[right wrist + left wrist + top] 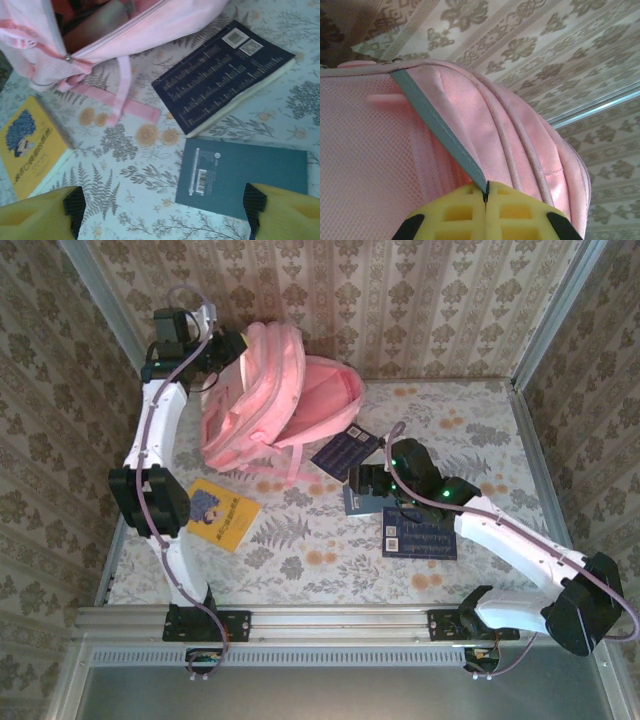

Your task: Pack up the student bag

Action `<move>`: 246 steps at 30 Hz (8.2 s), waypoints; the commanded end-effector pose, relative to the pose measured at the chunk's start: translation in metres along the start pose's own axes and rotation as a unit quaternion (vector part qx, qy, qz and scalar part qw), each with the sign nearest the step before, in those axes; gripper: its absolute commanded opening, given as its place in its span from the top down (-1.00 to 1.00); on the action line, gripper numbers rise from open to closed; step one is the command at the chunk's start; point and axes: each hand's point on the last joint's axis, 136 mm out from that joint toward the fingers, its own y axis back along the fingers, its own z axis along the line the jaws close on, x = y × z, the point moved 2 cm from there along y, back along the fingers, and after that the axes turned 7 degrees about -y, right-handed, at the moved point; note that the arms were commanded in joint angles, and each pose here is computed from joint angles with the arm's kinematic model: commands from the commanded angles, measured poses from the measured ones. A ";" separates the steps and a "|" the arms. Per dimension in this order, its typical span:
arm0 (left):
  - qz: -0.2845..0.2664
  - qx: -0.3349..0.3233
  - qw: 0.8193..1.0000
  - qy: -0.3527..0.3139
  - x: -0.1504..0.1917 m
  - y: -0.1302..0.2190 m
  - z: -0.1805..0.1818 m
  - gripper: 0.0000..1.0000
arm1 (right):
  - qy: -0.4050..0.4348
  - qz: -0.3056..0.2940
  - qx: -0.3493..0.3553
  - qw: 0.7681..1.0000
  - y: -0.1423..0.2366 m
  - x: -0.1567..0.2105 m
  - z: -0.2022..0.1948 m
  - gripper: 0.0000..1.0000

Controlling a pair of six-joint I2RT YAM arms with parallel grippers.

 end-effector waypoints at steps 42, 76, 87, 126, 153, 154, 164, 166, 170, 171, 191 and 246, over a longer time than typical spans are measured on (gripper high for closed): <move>0.219 0.019 0.969 0.109 0.386 -0.056 -0.052 -0.22 | -0.234 0.246 0.011 0.941 -0.135 0.061 -0.120 -0.73; 0.254 0.033 0.952 0.168 0.405 -0.052 -0.039 -0.04 | -0.298 0.326 -0.140 0.886 -0.134 0.106 -0.055 -0.67; 0.238 0.129 0.950 0.158 0.371 -0.036 -0.090 -0.07 | -0.309 0.326 -0.112 0.887 -0.147 0.117 -0.068 -0.65; 0.230 0.159 0.941 0.189 0.374 -0.077 -0.102 -0.23 | -0.337 0.327 -0.114 0.876 -0.156 0.135 -0.070 -0.62; 0.229 0.156 0.953 0.119 0.363 -0.005 -0.087 1.00 | -0.319 0.318 -0.188 0.873 -0.129 0.126 -0.049 -0.72; 0.224 0.162 0.954 0.117 0.360 -0.002 -0.089 1.00 | -0.321 0.316 -0.205 0.869 -0.126 0.124 -0.045 -0.74; 0.221 0.140 0.959 0.113 0.364 0.003 -0.070 1.00 | -0.349 0.289 -0.306 0.837 -0.106 0.112 -0.022 -0.73; 0.223 0.137 0.959 0.114 0.367 0.002 -0.066 1.00 | -0.349 0.288 -0.314 0.835 -0.102 0.114 -0.020 -0.73; 0.234 0.140 0.955 0.121 0.374 -0.002 -0.063 1.00 | -0.339 0.285 -0.329 0.834 -0.095 0.114 -0.014 -0.71; 0.236 0.141 0.954 0.123 0.375 -0.003 -0.062 1.00 | -0.336 0.281 -0.330 0.836 -0.095 0.112 -0.013 -0.69; 0.271 0.122 0.941 0.165 0.399 -0.004 -0.048 0.99 | -0.304 0.202 -0.292 0.884 -0.096 0.085 -0.018 0.49; 0.039 0.084 0.964 0.250 0.297 0.049 -0.069 -1.00 | -0.338 0.017 -0.298 0.893 0.002 -0.038 0.027 1.00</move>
